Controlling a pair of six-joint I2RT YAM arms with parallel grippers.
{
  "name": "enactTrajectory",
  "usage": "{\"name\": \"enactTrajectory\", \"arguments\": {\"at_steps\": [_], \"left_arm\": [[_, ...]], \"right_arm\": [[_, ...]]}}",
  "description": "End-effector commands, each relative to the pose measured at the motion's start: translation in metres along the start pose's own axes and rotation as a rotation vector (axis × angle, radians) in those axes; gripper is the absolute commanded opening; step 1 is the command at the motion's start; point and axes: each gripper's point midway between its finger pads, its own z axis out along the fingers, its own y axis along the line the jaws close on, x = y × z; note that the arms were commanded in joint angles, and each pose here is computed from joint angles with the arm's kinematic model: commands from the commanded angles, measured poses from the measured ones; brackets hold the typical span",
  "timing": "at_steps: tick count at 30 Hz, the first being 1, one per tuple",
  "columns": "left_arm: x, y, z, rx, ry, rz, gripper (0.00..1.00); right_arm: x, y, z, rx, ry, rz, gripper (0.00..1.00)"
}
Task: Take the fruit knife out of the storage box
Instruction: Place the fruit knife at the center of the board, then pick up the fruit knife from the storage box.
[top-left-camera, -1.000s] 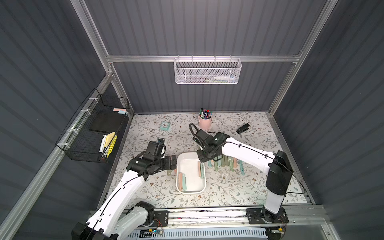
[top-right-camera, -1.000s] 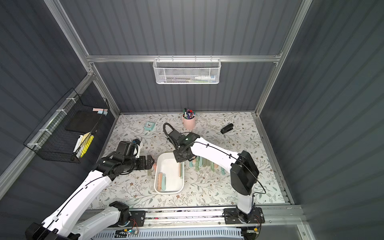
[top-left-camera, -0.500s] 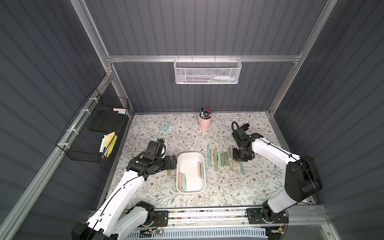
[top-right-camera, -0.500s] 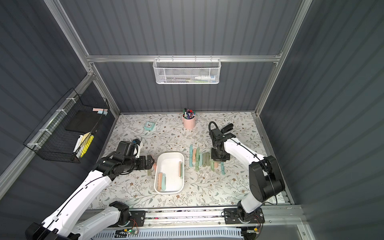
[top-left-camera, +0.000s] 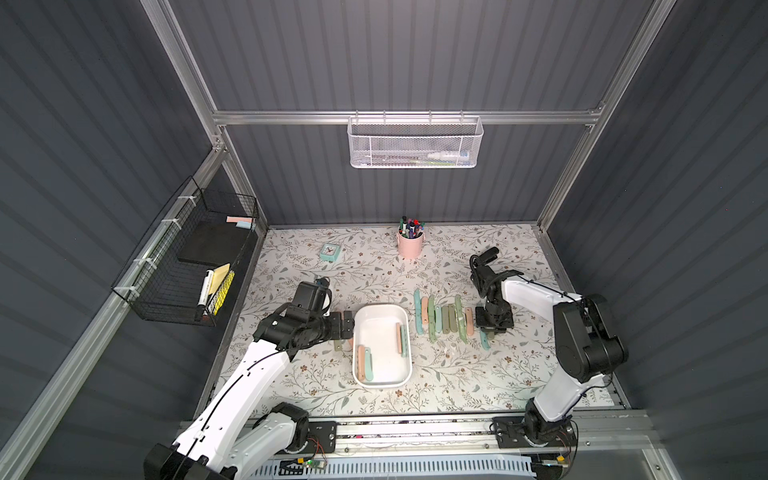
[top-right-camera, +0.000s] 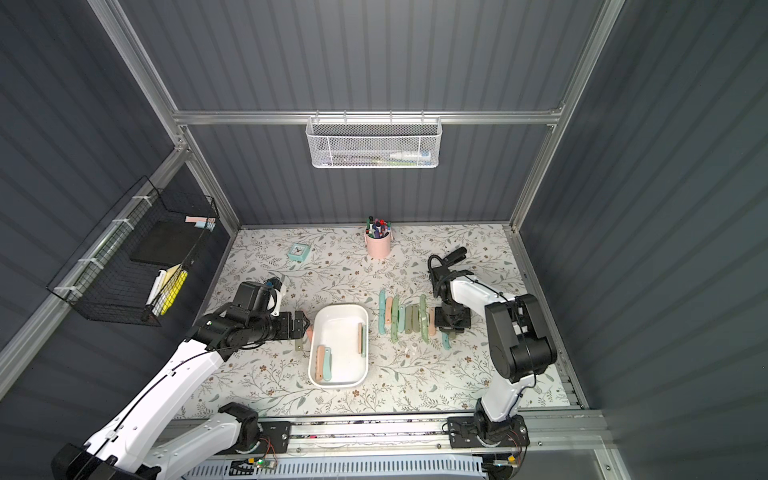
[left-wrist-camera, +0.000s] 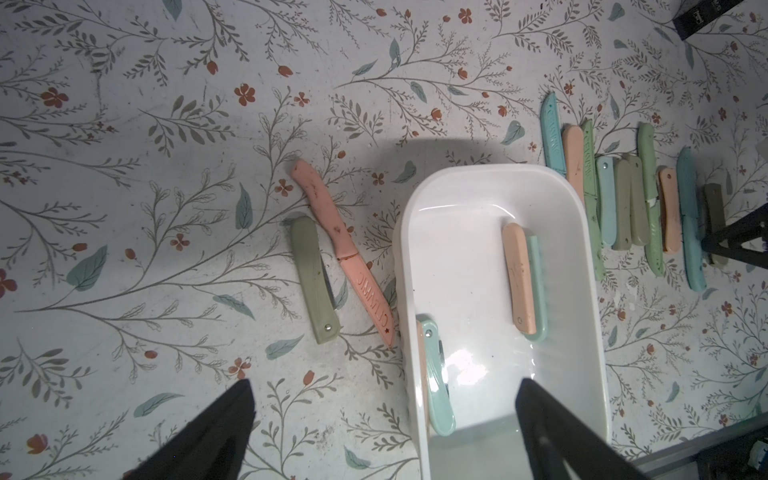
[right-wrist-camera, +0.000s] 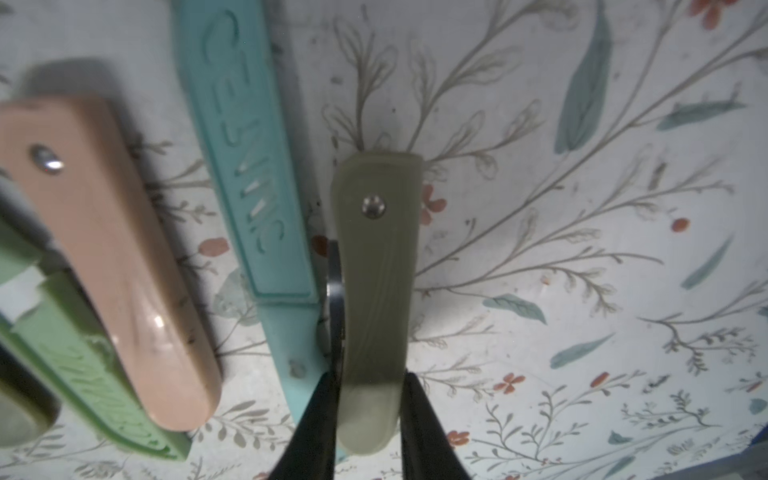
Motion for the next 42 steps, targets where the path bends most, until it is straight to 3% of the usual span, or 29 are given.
{"name": "enactTrajectory", "arguments": {"at_steps": [1, 5, 14, 21, 27, 34, 42], "left_arm": [[0.002, 0.001, -0.001, 0.000, 0.007, 0.003, 0.99], [0.002, 0.001, -0.001, 0.000, 0.005, 0.002, 0.99], [0.002, 0.000, -0.001, 0.000, 0.010, 0.005, 0.99], [0.003, -0.001, -0.002, 0.011, 0.001, 0.033, 0.99], [0.006, -0.002, 0.007, 0.011, 0.048, 0.065, 0.99], [0.025, -0.031, 0.030, 0.025, 0.160, 0.141, 0.99], [0.048, -0.079, 0.068, 0.010, 0.243, 0.272, 0.99]], "right_arm": [[-0.007, 0.001, 0.001, 0.009, 0.001, -0.040, 0.20], [-0.005, 0.012, 0.004, -0.036, 0.017, -0.095, 0.22], [-0.009, 0.004, -0.007, -0.004, -0.023, -0.055, 0.30], [-0.014, 0.006, -0.054, -0.003, -0.204, -0.079, 0.44], [-0.011, 0.023, -0.085, -0.107, -0.338, -0.076, 0.46], [-0.004, 0.048, -0.105, -0.318, -0.427, -0.023, 0.46], [0.006, 0.057, -0.102, -0.360, -0.392, -0.019, 0.46]]}}
